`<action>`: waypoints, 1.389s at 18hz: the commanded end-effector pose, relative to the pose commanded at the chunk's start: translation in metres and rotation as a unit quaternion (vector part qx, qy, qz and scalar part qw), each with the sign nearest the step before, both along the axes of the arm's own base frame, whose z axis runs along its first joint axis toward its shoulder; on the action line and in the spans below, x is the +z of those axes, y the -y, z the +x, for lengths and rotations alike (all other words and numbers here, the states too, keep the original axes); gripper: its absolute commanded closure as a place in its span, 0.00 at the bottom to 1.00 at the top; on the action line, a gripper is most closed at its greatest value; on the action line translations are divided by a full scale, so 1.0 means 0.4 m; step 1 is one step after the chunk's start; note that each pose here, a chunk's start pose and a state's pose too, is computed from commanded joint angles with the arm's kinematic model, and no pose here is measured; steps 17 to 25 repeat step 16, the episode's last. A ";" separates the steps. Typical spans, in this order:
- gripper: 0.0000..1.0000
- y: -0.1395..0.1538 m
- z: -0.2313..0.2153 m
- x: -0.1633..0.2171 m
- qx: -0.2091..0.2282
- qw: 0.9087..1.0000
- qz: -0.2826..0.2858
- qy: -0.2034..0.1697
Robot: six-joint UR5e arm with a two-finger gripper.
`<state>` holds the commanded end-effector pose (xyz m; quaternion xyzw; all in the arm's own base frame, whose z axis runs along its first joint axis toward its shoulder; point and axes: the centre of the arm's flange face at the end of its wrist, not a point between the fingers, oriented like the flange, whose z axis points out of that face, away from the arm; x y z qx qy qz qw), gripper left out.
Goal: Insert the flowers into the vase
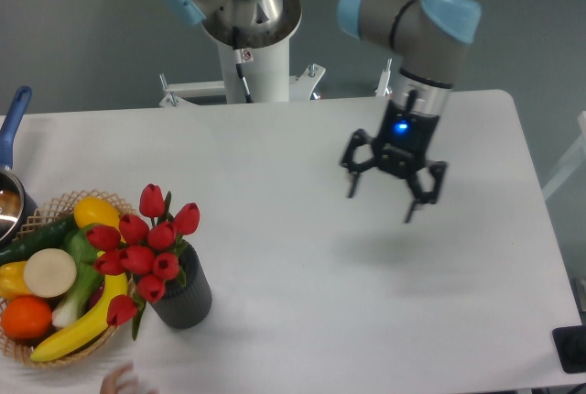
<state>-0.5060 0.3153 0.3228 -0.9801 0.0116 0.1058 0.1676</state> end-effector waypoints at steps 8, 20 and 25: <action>0.00 0.044 -0.002 -0.037 0.020 0.999 -0.045 0.004; 0.00 0.061 0.012 -0.062 0.027 0.997 -0.075 0.006; 0.00 0.061 0.012 -0.062 0.027 0.997 -0.075 0.006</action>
